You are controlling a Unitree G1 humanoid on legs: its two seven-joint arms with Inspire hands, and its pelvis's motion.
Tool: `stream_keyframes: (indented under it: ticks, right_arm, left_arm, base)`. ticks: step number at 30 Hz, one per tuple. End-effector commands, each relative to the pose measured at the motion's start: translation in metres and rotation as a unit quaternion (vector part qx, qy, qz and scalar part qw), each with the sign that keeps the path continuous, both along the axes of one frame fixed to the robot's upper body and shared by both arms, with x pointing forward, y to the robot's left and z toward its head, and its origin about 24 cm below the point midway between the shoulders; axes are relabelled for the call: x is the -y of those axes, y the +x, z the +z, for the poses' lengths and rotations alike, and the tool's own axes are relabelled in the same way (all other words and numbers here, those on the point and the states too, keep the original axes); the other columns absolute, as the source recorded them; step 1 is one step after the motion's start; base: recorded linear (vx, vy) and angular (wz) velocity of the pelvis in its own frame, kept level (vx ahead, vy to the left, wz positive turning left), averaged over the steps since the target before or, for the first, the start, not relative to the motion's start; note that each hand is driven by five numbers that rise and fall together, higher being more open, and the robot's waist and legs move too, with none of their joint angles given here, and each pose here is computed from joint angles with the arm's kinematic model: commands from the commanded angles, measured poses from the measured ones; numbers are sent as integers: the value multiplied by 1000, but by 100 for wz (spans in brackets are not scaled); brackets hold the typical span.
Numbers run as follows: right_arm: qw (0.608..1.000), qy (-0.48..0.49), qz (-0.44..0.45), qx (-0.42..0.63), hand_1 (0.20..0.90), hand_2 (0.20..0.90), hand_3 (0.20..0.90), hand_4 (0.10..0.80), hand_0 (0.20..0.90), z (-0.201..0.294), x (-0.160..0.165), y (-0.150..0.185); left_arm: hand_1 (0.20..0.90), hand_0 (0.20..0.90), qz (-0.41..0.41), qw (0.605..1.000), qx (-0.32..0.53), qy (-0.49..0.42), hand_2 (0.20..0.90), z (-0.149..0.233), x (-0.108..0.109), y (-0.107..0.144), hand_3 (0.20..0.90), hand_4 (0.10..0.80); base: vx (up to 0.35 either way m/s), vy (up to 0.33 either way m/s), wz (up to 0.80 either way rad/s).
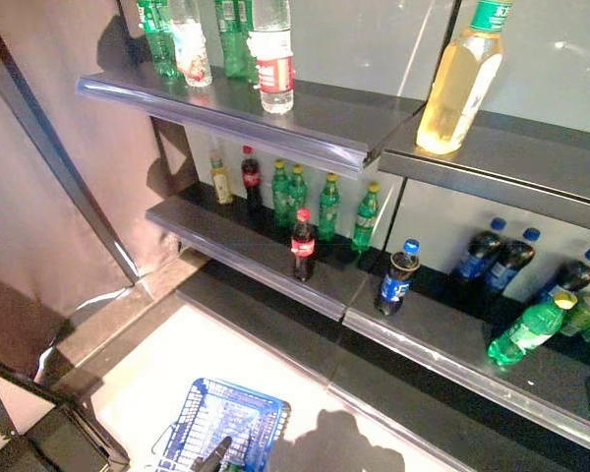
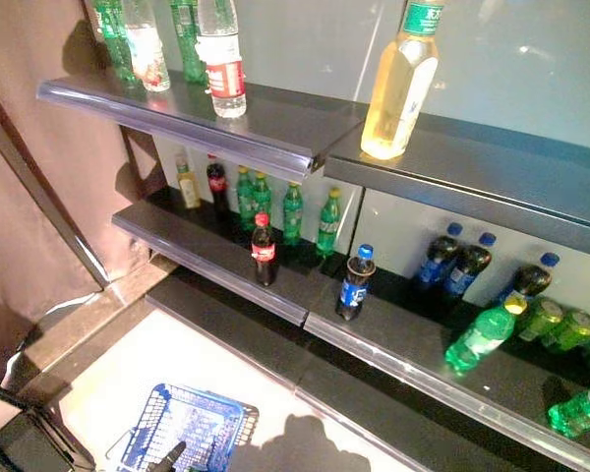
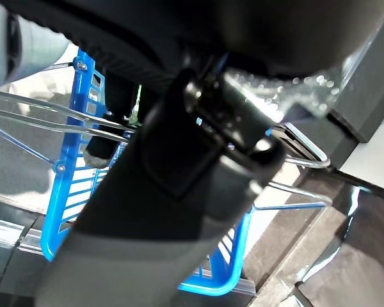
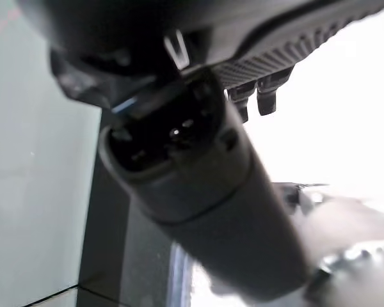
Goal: Pick up the drink and place into the basket.
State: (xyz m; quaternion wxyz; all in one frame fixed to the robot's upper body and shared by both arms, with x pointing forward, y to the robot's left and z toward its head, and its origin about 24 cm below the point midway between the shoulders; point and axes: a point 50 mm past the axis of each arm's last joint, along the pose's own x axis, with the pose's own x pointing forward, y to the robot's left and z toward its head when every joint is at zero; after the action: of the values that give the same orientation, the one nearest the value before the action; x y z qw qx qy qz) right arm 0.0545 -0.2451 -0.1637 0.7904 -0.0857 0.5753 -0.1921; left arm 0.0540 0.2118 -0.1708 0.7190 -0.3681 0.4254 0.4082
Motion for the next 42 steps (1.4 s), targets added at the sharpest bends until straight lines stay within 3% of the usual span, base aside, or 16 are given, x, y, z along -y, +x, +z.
stream_keyframes:
  ticks: [1, 4, 5, 8, 11, 12, 15, 19, 27, 30, 37, 40, 42]
  right_arm:
    - [984, -24, 81, 159, 900, 900, 900, 800, 900, 26, 1, 77]
    - [949, -10, 146, 279, 900, 900, 900, 800, 900, 76, -33, 131]
    - [946, -10, 150, 287, 900, 900, 900, 800, 900, 79, -34, 132]
    - [889, -48, 210, 405, 900, 900, 900, 800, 900, 137, -39, 156]
    - [869, -58, 219, 441, 900, 900, 900, 800, 900, 155, -39, 161]
    - [823, -77, 232, 513, 900, 900, 900, 800, 900, 191, -41, 172]
    - [792, -96, 238, 554, 900, 900, 900, 800, 900, 213, -41, 177]
    - [717, -143, 228, 642, 900, 900, 900, 800, 900, 261, -38, 180]
    - [617, -216, 126, 746, 900, 900, 900, 800, 900, 318, -23, 174]
    - [608, -205, 110, 759, 900, 900, 900, 800, 900, 326, -22, 172]
    - [636, -116, 88, 758, 900, 900, 900, 800, 900, 325, -26, 178]
    - [622, -110, 84, 771, 900, 900, 900, 800, 900, 328, -32, 183]
    - [600, -105, 85, 788, 900, 900, 900, 800, 900, 340, -40, 194]
  left_arm:
    - [300, 300, -50, 993, 77, 69, 300, 20, -29, 47, 200, 100]
    - [300, 300, -51, 992, 89, 79, 300, 28, -32, 55, 200, 100]
    - [300, 300, -51, 991, 90, 80, 300, 28, -32, 55, 200, 100]
    - [300, 300, -50, 991, 93, 86, 300, 31, -34, 50, 200, 100]
    - [300, 300, -47, 991, 93, 86, 300, 30, -34, 48, 200, 100]
    - [300, 300, -41, 991, 91, 85, 300, 29, -34, 45, 200, 100]
    - [300, 300, -37, 992, 88, 84, 300, 28, -33, 41, 200, 100]
    - [300, 300, -29, 993, 84, 78, 300, 25, -29, 31, 200, 100]
    - [300, 300, -21, 994, 81, 73, 300, 21, -26, 21, 200, 100]
    - [300, 300, -22, 994, 79, 73, 300, 20, -25, 19, 200, 100]
    - [300, 300, -42, 992, 86, 77, 300, 22, -21, 23, 200, 100]
    - [300, 300, -52, 990, 104, 77, 300, 25, -20, 33, 200, 100]
    - [300, 300, -59, 986, 134, 75, 300, 31, -19, 55, 200, 100]
  base:
    - [-36, -64, 1]
    - [-57, -105, 2]
    - [-19, -64, 11]
    - [0, -54, 21]
    - [6, -11, 11]
    - [19, 5, -4]
    - [15, 12, -8]
    - [26, 30, -1]
    - [15, 2, -3]
    - [50, -7, -12]
    - [44, -19, -2]
    - [-75, -22, 4]
    - [-287, -15, 9]
